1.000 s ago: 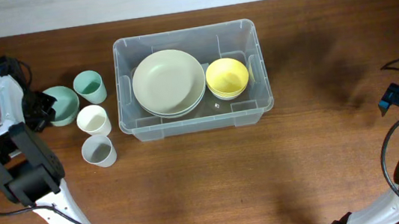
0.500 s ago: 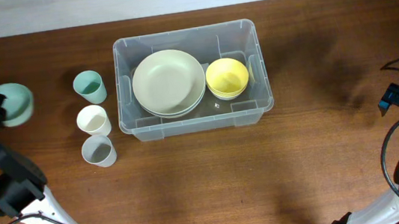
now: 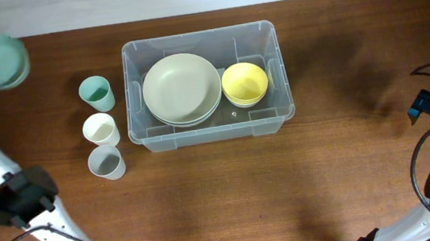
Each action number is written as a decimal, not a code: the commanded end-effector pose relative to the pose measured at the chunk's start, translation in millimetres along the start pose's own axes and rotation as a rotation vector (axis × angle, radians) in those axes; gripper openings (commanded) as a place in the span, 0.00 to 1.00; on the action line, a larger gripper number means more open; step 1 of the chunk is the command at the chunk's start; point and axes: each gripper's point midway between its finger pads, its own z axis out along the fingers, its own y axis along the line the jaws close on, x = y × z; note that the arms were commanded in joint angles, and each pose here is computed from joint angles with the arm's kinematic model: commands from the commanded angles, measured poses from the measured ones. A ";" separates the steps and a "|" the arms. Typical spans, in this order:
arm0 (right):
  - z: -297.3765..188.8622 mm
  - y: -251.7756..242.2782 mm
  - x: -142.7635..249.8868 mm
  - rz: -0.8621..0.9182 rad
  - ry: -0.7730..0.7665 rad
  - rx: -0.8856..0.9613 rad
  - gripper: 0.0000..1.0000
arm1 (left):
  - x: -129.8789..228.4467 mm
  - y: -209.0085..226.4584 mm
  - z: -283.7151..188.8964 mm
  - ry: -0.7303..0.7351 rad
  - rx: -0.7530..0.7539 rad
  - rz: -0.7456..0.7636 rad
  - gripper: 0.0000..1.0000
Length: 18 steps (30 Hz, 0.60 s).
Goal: Pack container
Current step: 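Carry the mint green bowl right over the container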
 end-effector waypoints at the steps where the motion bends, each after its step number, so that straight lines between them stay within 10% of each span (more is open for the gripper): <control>1: -8.6 -4.0 -3.3 0.013 -0.031 0.003 0.99 | 34.6 -54.8 -2.5 0.065 0.129 0.140 0.01; 18: -8.6 -4.0 -3.3 0.013 -0.031 0.004 0.99 | 248.8 -223.6 -4.7 0.229 0.292 0.736 0.02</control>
